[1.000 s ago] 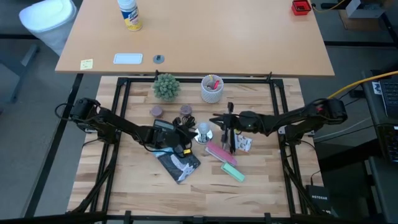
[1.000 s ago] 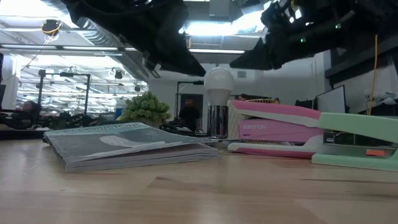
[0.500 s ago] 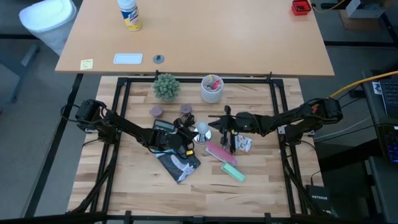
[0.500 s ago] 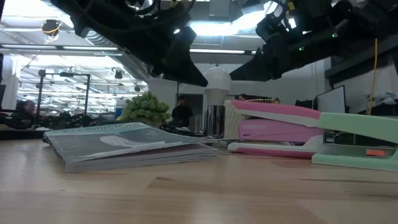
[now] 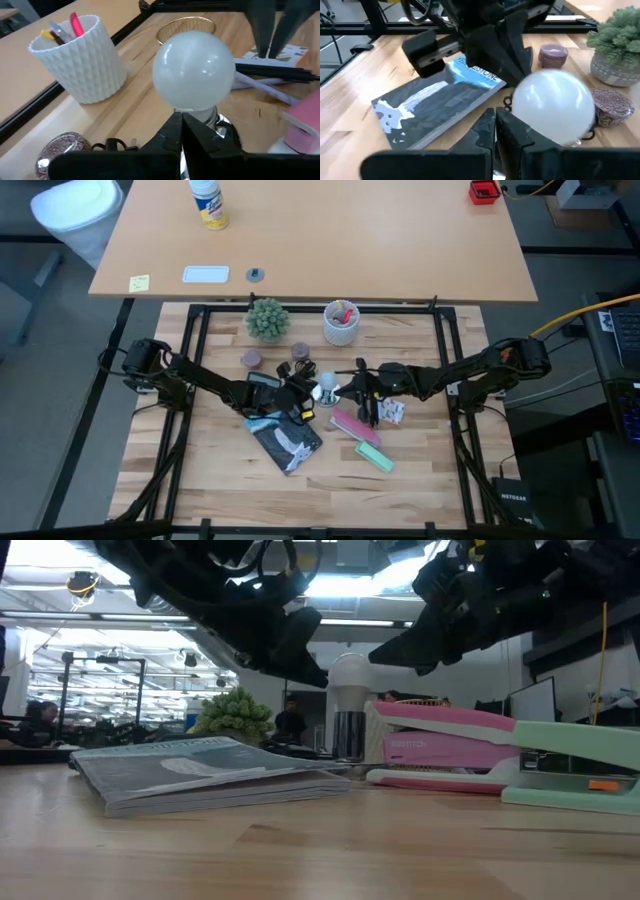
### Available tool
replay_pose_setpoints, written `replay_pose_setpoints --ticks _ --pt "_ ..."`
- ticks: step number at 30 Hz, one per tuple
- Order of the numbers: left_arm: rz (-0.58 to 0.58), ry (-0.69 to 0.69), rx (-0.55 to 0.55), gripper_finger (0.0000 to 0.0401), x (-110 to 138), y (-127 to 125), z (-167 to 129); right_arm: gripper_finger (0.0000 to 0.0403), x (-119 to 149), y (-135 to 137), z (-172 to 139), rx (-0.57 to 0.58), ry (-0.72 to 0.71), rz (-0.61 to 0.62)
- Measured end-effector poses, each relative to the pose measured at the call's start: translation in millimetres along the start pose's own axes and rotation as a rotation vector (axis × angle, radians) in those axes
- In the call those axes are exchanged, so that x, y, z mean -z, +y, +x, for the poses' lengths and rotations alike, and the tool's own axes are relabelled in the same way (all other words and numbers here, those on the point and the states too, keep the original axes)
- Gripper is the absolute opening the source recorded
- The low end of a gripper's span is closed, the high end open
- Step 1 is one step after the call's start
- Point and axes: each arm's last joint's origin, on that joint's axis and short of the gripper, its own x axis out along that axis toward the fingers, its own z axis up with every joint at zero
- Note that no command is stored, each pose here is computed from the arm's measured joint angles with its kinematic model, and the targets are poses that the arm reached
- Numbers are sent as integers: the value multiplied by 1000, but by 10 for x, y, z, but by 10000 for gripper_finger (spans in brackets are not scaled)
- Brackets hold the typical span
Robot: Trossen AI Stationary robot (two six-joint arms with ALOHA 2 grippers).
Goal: Screw lightbulb
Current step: Insert the white lightbulb into the silver lamp, then remove the white lightbulb from the silver lamp
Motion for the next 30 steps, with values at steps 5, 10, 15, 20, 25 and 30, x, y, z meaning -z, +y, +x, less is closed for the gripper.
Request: replay_pose_setpoints --ticks 5,10,15,20,25,30 --pt "6 4 3 1 7 -6 -5 19 -20 -1 0 -4 -21 0" --pt "33 2 25 1 12 -62 -58 19 -66 2 -30 -12 -43 1" --pt "31 -41 35 1 -111 -47 -180 19 -195 17 -131 -47 -100 12" --pt "40 -113 39 1 -314 29 -365 19 -388 23 -305 -51 -195 2" --pt "52 -174 50 1 -483 117 -536 19 -576 32 -514 -45 -296 -44" --pt "90 -191 40 1 -544 179 -585 19 -637 34 -655 -31 -303 -53"
